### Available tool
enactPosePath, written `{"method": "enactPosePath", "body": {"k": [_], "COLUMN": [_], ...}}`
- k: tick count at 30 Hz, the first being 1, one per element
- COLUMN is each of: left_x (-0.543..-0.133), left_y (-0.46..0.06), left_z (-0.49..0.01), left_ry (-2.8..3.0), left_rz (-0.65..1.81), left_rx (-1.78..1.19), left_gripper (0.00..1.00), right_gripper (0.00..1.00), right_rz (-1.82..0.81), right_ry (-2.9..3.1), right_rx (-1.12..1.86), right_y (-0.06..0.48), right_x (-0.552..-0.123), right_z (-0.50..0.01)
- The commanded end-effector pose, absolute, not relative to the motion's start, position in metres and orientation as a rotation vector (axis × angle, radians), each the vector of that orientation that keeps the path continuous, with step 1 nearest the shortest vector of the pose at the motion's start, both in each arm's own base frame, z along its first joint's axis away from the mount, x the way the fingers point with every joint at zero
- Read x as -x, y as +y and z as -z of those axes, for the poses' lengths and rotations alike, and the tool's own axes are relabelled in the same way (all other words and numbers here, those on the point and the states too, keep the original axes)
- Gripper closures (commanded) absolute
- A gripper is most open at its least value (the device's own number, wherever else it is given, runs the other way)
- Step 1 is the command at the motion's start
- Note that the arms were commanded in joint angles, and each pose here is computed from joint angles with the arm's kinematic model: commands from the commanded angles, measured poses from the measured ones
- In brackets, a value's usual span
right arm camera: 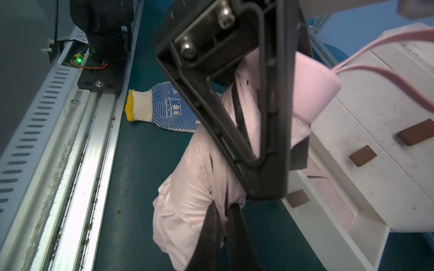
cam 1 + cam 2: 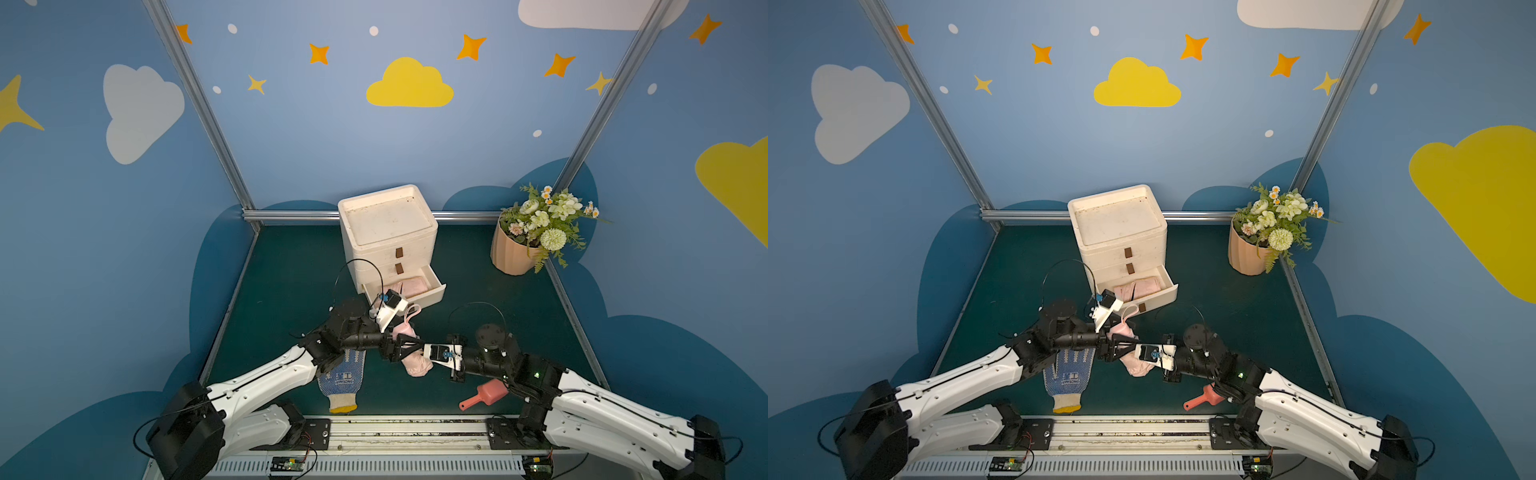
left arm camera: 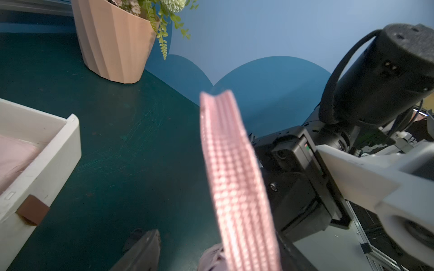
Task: Place the umbrella in the drawer by color
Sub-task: Pick up the umbrella from the center of the board.
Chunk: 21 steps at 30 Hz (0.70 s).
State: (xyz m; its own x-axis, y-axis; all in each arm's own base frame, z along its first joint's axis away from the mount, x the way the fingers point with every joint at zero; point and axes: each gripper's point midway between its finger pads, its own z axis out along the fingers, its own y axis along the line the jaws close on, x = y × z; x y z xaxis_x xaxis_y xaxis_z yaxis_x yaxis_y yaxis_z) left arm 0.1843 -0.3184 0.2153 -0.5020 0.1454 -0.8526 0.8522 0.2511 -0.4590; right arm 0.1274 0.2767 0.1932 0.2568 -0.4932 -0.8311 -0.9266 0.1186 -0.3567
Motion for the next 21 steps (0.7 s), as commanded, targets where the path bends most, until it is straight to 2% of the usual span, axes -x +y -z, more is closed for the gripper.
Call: {"method": "enactPosePath", "body": {"k": [1,3,5,7,9,11,16,18,21], "left_x": [-0.176,-0.177,-0.183,-0.195,-0.212,-0.231,-0.282,-0.302,-0.333], "left_y": [-0.326,-0.328,-0.328,-0.325,-0.318,-0.309,-0.278,-0.266,-0.259], "left_z": [-0.22,-0.22,-0.221,-0.224,-0.23,-0.245,-0.299,-0.311,-0.309], "left_ry": [1.808,1.817,1.833,1.854,1.86,1.828,1.676,1.617,1.594], "left_rz": [1.324,1.322,1.29,1.221,1.114,1.009,0.768,0.674,0.566], "left_rx": [-0.991,-0.99,-0.966,-0.918,-0.839,-0.743,-0.438,-0.34,-0.248], "left_gripper": [0.34,0.46,0.69,0.82,0.93,0.97,0.98,0.97,0.98], "right_gripper": [1.0,1.0,1.0,0.99,0.9,0.77,0.49,0.44,0.41], "right_rz": [-0.504,-0.484,-0.464,-0.442,-0.421,-0.402,-0.318,-0.293,-0.286], "right_ry": [1.253,1.247,1.262,1.277,1.295,1.333,1.459,1.48,1.497], "right_rx": [1.386,1.348,1.299,1.261,1.247,1.216,1.041,0.978,0.913], "right_y": [0.277,0.273,0.269,0.265,0.262,0.258,0.237,0.228,0.216], "right_x": [-0.137,-0.14,-0.146,-0.151,-0.155,-0.16,-0.184,-0.19,-0.195], "right_z": [-0.239,-0.242,-0.242,-0.241,-0.236,-0.233,-0.224,-0.222,-0.219]}}
